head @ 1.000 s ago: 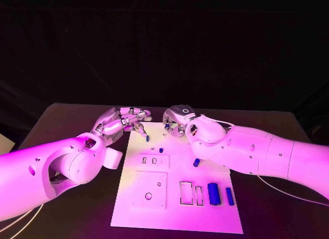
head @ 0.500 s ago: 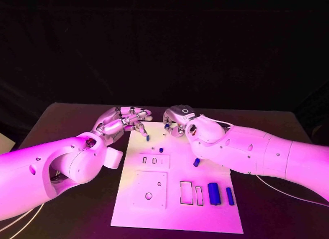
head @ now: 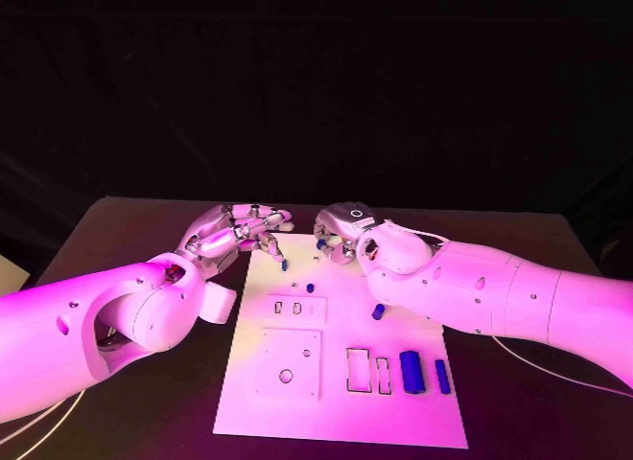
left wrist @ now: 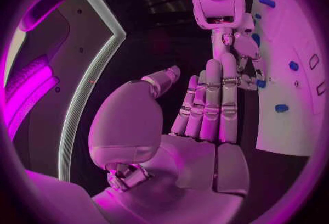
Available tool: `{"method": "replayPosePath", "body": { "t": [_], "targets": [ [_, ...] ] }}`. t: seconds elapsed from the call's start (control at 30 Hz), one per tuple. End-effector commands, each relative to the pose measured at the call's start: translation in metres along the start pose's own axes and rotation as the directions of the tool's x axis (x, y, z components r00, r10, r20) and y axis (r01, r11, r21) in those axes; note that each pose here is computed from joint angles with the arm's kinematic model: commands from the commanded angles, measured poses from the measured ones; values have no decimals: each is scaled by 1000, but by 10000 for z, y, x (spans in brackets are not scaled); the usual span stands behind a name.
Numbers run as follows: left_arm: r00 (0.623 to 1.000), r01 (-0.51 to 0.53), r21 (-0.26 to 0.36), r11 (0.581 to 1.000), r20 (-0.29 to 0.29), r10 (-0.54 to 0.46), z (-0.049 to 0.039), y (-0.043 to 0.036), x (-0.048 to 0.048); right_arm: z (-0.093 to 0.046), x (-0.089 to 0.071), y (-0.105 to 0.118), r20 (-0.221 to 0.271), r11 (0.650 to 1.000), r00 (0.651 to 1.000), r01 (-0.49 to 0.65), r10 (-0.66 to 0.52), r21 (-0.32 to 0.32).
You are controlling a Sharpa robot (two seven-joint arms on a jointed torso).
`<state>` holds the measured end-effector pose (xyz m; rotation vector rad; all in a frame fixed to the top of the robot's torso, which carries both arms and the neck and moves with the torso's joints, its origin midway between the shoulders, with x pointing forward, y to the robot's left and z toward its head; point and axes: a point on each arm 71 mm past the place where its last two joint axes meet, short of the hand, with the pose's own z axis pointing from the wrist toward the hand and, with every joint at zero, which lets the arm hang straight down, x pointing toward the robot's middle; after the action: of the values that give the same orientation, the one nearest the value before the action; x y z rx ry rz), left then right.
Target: Assemble the parts on the task board
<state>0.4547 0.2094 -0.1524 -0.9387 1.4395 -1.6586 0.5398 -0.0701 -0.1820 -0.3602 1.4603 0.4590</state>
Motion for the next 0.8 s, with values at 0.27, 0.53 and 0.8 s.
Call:
{"method": "replayPosePath", "body": {
  "t": [0.27,0.53,0.8],
  "targets": [
    [1000,11,9,1000,-17,-11,6,-18,7,-79,-6,-14,0,1000,1000,-9,9,-22],
    [1000,5,8,1000,-2,-5,-11,-18,-61,-423,-127,-346,-5,997,997,-77,77,31],
    [1000,-4,9,1000,23,4,-25,-13,-171,-729,-285,-875,-17,956,968,-243,249,165]
  ]
}}
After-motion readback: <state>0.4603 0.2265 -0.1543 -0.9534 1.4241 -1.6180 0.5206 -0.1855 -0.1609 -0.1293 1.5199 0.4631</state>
